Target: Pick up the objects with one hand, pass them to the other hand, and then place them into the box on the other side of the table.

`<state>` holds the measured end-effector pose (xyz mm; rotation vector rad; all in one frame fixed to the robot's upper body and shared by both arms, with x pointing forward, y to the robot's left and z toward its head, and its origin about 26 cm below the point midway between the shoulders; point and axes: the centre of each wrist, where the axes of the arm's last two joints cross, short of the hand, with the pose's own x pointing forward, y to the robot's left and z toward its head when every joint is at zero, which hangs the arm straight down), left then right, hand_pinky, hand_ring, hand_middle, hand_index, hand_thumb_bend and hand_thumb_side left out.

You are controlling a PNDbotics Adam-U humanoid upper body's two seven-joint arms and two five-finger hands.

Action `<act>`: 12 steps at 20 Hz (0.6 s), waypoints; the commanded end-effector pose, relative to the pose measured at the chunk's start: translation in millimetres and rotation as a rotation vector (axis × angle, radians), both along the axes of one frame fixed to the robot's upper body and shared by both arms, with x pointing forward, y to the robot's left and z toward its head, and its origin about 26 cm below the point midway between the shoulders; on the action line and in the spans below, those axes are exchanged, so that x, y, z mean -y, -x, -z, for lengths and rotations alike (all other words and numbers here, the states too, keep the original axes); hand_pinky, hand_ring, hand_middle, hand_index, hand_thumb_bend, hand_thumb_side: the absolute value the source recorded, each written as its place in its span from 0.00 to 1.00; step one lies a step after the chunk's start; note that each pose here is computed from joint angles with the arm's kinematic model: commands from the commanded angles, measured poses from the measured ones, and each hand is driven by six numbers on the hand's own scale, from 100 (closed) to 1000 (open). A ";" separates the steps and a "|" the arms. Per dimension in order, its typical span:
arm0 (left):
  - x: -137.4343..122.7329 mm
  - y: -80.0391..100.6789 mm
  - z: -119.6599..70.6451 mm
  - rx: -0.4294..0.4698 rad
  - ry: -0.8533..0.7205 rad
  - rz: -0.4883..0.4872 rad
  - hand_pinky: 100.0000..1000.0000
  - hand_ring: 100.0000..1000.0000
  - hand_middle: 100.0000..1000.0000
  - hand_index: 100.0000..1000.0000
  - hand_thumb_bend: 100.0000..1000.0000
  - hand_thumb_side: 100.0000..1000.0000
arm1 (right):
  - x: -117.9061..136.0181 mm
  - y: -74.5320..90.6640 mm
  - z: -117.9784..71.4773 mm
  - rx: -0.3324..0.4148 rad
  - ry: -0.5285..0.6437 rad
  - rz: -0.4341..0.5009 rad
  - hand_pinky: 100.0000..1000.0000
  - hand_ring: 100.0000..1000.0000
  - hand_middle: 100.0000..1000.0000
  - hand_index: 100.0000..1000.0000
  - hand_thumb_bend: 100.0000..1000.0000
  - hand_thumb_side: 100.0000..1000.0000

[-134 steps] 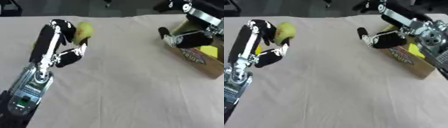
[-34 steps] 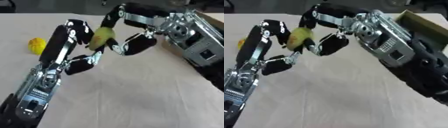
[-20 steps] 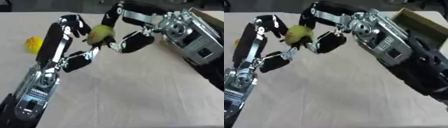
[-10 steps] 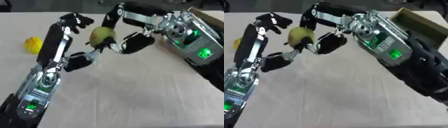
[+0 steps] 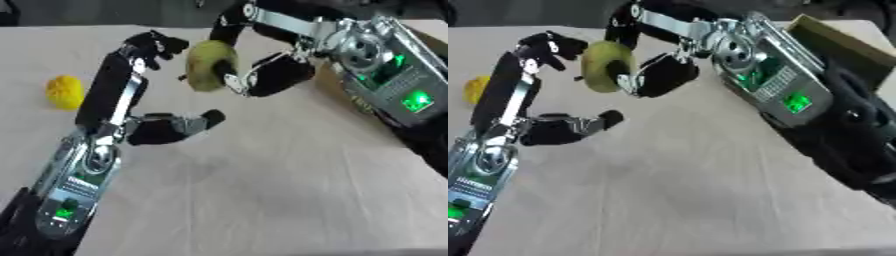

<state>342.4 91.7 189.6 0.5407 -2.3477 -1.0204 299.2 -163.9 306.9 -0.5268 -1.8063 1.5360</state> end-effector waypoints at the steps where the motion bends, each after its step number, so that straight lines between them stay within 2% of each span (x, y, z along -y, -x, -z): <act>1: -3.2 -1.2 -4.7 0.012 0.002 -0.012 0.53 0.61 0.59 0.74 0.71 0.35 | 11.1 2.6 -13.0 0.056 -0.014 0.035 0.96 0.69 0.48 0.64 0.00 0.11; 7: -6.8 -3.2 -1.1 -0.003 0.014 -0.035 0.52 0.60 0.58 0.73 0.66 0.32 | 34.4 0.9 -14.3 0.084 -0.043 0.125 0.95 0.68 0.47 0.64 0.00 0.11; 12: -12.4 -5.6 1.5 -0.020 0.042 -0.065 0.50 0.57 0.55 0.71 0.60 0.30 | 68.2 0.6 -16.4 0.114 -0.097 0.241 0.96 0.69 0.48 0.64 0.00 0.11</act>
